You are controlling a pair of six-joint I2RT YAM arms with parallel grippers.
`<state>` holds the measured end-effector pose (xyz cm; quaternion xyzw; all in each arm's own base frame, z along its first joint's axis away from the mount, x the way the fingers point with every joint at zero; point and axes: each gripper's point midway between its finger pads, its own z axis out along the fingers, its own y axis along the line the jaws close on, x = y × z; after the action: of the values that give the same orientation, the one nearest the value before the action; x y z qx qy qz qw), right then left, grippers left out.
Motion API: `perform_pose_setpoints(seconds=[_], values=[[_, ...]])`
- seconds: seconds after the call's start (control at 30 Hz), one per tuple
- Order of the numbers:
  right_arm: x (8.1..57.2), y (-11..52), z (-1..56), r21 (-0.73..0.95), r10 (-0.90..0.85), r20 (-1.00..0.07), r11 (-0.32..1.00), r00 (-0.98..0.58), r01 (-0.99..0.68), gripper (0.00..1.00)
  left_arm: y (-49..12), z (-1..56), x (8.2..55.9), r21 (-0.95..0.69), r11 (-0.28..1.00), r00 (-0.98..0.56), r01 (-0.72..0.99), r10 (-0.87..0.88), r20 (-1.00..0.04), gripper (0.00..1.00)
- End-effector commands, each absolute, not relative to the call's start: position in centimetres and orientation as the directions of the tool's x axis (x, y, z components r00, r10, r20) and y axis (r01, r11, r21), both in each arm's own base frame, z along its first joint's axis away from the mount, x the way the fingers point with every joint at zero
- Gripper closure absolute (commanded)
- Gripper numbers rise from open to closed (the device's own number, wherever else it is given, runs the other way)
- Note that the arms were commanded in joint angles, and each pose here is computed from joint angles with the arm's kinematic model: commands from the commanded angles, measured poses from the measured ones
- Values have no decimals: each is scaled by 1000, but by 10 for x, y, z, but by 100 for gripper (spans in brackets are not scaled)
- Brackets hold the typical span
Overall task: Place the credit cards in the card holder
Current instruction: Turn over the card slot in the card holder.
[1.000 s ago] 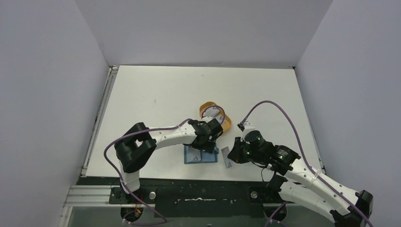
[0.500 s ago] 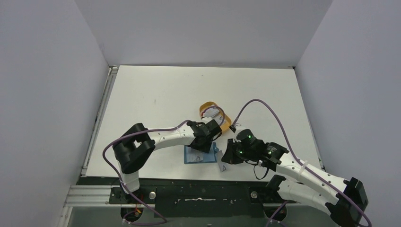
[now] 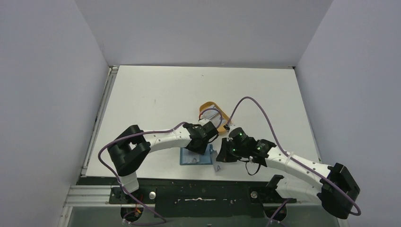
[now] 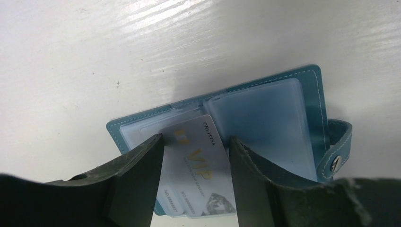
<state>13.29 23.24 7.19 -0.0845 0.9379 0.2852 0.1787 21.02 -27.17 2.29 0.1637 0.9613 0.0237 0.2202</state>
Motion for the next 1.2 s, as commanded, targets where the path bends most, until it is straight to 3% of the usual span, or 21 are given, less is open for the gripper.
perform_pose_setpoints(seconds=[0.0, 0.87, 1.17], values=[[149, 245, 78, 544, -8, -418, 798, -908, -258, 100, -261, 23, 206, 132, 940, -848, 316, 342, -405, 52], [159, 259, 57, 586, -1, -358, 778, -934, -226, 100, -260, 21, 204, 107, 944, -857, 312, 328, -398, 55], [169, 228, 54, 555, 88, -365, 820, -927, -140, 100, -255, 17, 203, 113, 945, -861, 307, 326, -390, 59]])
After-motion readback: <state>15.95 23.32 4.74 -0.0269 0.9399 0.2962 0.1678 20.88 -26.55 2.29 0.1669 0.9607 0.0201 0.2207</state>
